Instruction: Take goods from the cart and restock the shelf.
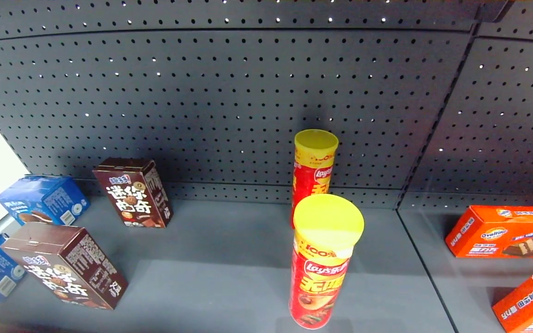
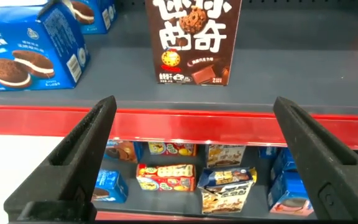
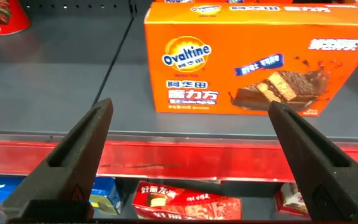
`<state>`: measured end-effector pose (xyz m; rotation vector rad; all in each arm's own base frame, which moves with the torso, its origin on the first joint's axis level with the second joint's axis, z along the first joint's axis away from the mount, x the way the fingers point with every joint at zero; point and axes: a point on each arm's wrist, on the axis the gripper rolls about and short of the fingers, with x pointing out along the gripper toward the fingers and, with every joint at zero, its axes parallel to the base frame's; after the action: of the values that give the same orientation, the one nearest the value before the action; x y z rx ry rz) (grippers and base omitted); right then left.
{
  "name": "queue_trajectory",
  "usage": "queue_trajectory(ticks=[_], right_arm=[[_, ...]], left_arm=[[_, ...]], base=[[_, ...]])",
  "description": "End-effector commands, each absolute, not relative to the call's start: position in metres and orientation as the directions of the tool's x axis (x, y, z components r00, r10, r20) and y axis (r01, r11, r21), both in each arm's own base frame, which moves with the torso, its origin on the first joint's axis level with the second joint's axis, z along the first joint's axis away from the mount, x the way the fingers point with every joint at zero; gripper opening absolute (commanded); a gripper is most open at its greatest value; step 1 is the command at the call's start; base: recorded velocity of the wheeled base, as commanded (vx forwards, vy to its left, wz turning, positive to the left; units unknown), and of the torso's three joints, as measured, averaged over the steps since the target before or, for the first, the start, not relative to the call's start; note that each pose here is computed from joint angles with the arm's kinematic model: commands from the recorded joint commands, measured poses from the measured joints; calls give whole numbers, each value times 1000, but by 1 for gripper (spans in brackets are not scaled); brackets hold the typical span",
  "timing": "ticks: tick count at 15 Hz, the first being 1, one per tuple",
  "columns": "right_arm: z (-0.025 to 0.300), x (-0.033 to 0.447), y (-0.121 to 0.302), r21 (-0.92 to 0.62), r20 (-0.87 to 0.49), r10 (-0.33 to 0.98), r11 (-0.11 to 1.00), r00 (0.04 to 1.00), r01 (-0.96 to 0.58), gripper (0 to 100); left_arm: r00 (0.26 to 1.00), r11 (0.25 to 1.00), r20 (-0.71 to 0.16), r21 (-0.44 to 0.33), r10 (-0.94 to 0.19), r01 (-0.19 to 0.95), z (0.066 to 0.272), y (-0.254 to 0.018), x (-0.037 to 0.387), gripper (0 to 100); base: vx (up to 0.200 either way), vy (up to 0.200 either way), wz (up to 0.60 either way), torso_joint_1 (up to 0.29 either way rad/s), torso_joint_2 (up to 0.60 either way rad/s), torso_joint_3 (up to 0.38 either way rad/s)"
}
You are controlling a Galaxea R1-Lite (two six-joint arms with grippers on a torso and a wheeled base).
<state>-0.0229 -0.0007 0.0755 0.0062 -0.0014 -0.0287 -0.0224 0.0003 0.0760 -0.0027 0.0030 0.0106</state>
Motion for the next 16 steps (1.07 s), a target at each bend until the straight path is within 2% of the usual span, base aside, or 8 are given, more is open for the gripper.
queue_trajectory(ticks=[1, 12, 14, 16], right_arm=[[75, -23, -1, 6, 0, -29, 1000, 1000, 29, 100], [75, -23, -1, 5, 0, -29, 1000, 1000, 29, 100], [75, -23, -1, 6, 0, -29, 1000, 1000, 29, 100], [75, -23, -1, 6, 0, -29, 1000, 1000, 29, 100]], left_arm=[[1000, 1000, -3, -3, 11, -11, 76, 0, -22, 100], [1000, 1000, -3, -5, 11, -11, 76, 0, -22, 100], [1000, 1000, -3, -3, 11, -11, 76, 0, -22, 100], [1000, 1000, -3, -5, 11, -11, 76, 0, -22, 100]], base=[[0, 0, -600, -2, -7, 2], [0, 0, 0, 0, 0, 0], [0, 0, 600, 0, 0, 0], [0, 0, 0, 0, 0, 0]])
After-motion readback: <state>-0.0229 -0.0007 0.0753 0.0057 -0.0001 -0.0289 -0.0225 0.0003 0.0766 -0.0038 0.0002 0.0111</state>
